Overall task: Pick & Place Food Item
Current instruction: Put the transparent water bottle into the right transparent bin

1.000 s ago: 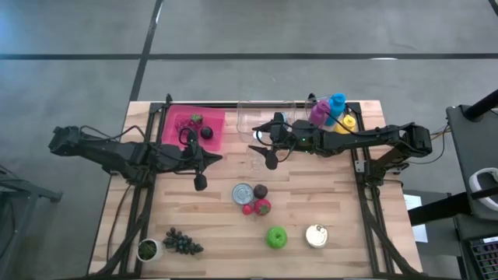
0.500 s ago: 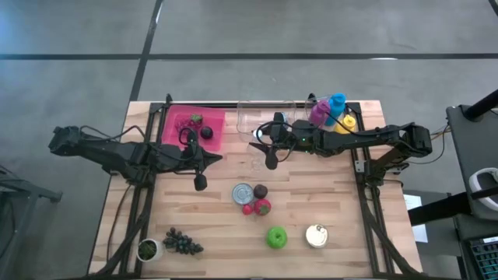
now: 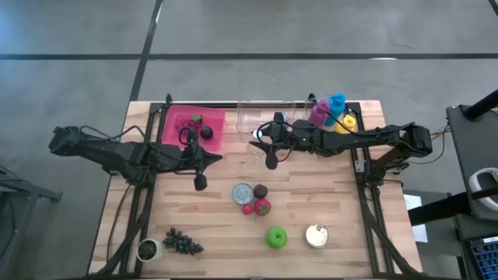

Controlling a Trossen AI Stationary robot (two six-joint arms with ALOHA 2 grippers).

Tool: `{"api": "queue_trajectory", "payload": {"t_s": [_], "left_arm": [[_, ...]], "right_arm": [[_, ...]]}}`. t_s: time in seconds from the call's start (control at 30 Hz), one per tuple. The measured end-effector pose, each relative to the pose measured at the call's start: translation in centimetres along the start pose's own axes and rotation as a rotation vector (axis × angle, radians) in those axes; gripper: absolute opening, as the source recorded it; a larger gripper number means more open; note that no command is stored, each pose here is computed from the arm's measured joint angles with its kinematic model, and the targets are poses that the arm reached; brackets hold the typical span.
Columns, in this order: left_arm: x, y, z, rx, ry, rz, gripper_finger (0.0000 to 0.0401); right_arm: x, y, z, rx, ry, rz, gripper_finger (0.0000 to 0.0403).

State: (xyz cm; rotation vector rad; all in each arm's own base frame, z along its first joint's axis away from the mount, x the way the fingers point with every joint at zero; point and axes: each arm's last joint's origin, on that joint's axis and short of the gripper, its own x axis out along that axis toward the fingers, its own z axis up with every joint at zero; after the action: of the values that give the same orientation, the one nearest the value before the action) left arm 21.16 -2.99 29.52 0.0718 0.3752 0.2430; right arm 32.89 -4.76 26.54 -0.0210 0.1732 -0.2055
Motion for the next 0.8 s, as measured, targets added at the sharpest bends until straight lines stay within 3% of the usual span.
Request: {"api": "queue_trajectory", "payload": {"t_s": [0.8], "left_arm": [[0.0,0.0,0.0,0.0,0.0,0.0,0.0001]], "right_arm": [[-0.82,-0.08,0.81,0.029,-0.015,0.0,0.0147]]}}
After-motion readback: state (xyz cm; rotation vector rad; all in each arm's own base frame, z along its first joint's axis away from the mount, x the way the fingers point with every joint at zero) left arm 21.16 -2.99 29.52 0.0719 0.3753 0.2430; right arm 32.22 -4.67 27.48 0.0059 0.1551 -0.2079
